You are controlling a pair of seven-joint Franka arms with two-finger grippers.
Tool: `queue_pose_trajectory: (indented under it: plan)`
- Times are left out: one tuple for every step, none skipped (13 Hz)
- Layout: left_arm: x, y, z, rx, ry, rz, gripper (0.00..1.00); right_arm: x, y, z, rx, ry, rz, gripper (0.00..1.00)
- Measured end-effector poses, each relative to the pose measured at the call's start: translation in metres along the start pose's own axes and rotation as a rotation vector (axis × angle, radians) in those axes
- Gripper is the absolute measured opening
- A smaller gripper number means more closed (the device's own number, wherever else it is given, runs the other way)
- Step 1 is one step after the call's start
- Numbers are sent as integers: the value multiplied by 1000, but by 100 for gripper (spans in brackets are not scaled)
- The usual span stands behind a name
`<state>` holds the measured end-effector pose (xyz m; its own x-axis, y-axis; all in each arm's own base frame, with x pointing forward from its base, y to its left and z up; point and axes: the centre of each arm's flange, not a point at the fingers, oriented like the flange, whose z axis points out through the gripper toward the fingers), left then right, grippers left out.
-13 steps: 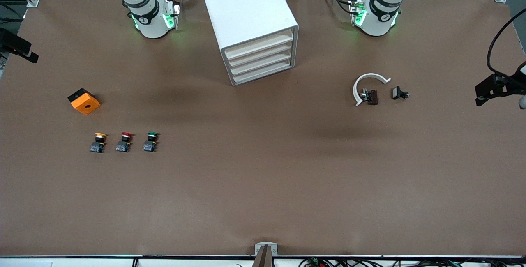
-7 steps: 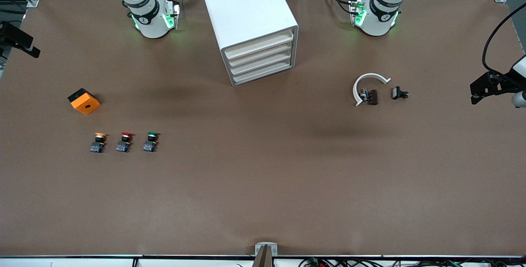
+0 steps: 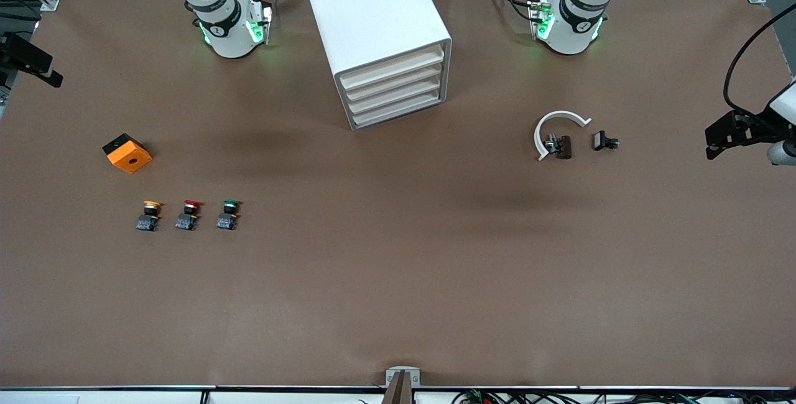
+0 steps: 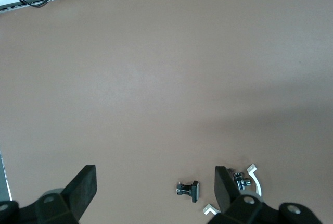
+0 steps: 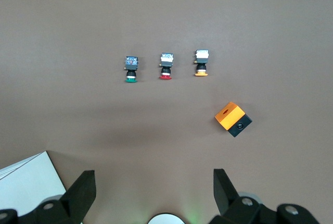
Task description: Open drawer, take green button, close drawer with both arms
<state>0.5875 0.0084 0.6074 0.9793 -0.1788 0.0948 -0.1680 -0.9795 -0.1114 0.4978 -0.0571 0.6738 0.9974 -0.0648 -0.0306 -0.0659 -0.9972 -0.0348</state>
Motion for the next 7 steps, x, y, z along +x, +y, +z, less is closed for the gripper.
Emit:
queue_pose_trajectory:
  plan:
    - [0, 2, 0, 0, 0, 3, 100, 0, 0, 0, 0, 0, 4, 100]
    - [1, 4, 0, -1, 1, 7, 100, 0, 0, 0, 0, 0, 13, 100]
    - [1, 6, -1, -1, 1, 11, 100, -1, 0, 0, 0, 0, 18, 100]
    - [1, 8, -1, -1, 2, 13, 100, -1, 0, -1, 0, 0, 20, 100]
    - [2, 8, -1, -2, 2, 13, 100, -1, 0, -1, 0, 3, 21, 100]
    - [2, 8, -1, -1, 2, 14, 100, 0, 0, -1, -1, 7, 21, 100]
    - [2, 8, -1, -1, 2, 13, 100, 0, 0, -2, -3, 11, 22, 100]
